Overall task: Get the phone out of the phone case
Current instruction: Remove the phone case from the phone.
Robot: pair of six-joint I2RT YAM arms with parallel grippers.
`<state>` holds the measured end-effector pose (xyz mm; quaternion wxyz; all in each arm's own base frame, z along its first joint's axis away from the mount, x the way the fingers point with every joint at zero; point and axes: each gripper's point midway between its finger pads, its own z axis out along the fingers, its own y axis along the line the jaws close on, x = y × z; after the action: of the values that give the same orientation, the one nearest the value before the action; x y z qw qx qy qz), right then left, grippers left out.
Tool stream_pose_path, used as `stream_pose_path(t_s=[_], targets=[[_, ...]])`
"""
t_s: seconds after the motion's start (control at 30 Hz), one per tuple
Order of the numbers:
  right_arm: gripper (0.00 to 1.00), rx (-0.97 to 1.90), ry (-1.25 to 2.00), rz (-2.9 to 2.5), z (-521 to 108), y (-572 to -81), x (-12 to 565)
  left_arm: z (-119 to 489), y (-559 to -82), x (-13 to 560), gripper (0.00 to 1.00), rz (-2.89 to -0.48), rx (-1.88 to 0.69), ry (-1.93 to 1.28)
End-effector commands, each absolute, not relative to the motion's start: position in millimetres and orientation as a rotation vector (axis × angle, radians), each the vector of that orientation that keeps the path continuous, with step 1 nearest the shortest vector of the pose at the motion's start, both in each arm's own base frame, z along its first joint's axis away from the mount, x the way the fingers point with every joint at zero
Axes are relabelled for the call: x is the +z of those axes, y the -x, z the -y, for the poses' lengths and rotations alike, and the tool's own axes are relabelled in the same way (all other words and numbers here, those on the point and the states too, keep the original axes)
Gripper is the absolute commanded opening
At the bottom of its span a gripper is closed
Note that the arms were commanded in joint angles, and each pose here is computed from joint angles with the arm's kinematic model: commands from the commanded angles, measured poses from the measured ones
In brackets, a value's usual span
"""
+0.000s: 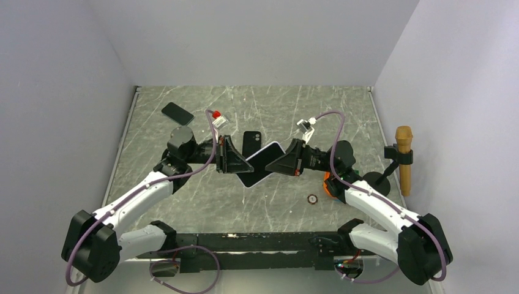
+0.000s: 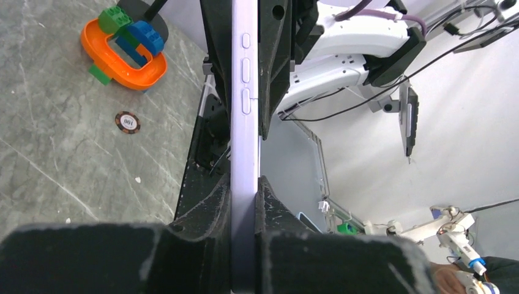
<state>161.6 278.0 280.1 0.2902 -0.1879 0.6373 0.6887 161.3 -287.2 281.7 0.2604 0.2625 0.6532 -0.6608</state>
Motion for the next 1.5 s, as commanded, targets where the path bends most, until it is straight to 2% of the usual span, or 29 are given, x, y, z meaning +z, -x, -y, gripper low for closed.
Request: stream_pose_path(t_s=[0.0,0.07,0.23,0.3,0.33,0.37,0.4,0.47,0.5,0.53,0.6,0.63,0.67,0.73,0.9,1.17,1.27,1.4,1.47], targets=[[0.25,1.874,0.445,-1.468,-276.9,-169.2,329.5,290.9,-160.6,303.0,0.0,-1.653,-1.828,-0.733],[0.3,1.877,0.435,-1.449,-276.4,-170.3,332.0,290.8,-159.0,307.5,0.0,-1.625,-1.856,-0.729],[0.32,1.86,0.391,-1.429,-275.3,-176.7,339.0,291.6,-157.9,308.5,0.0,-1.597,-1.891,-0.722],[0.26,1.839,0.375,-1.458,-276.1,-181.0,337.2,291.8,-157.9,309.1,0.0,-1.596,-1.9,-0.716],[0.2,1.827,0.366,-1.475,-276.6,-183.3,335.7,291.8,-158.1,309.8,0.0,-1.592,-1.903,-0.713],[0.07,1.821,0.353,-1.487,-276.5,-185.1,335.0,291.9,-157.4,310.9,0.0,-1.588,-1.909,-0.712],[0.0,1.818,0.34,-1.487,-275.9,-186.3,335.1,291.6,-157.3,311.6,0.0,-1.584,-1.913,-0.71],[0.0,1.816,0.314,-1.47,-273.5,-187.6,336.4,291.7,-156.6,312.0,0.0,-1.589,-1.917,-0.708],[0.0,1.812,0.307,-1.464,-272.8,-187.9,337.0,291.2,-157.0,311.2,0.07,-1.595,-1.903,-0.706],[0.0,1.801,0.296,-1.47,-272.1,-189.8,336.6,291.0,-158.9,309.6,0.2,-1.606,-1.876,-0.701],[0.0,1.763,0.273,-1.507,-270.3,-195.2,333.8,289.4,-167.2,301.5,0.6,-1.68,-1.772,-0.664],[0.0,1.741,0.268,-1.527,-268.8,-197.4,332.2,286.7,-172.7,296.5,0.7,-1.725,-1.691,-0.644],[0.0,1.726,0.27,-1.535,-266.9,-198.0,332.2,282.5,-179.0,294.1,0.75,-1.763,-1.604,-0.619],[0.0,1.697,0.264,-1.552,-261.3,-199.9,330.8,271.5,-186.5,288.3,0.79,-1.838,-1.456,-0.577],[0.0,1.677,0.31,-1.571,-251.5,-197.8,333.4,252.3,-190.4,284.8,0.82,-1.92,-1.291,-0.516],[0.0,1.759,0.436,-1.5,-251.4,-181.8,353.3,258.2,-170.1,295.1,0.81,-1.859,-1.406,-0.626],[0.0,1.794,0.449,-1.502,-253.8,-181.7,353.4,263.3,-162.0,297.4,0.73,-1.835,-1.49,-0.655],[0.0,1.842,0.481,-1.477,-255.1,-177.1,356.0,268.9,-159.3,302.8,0.5,-1.776,-1.563,-0.676],[0.0,1.855,0.487,-1.467,-255.2,-175.7,357.8,271.5,-156.3,305.4,0.45,-1.757,-1.601,-0.702]])
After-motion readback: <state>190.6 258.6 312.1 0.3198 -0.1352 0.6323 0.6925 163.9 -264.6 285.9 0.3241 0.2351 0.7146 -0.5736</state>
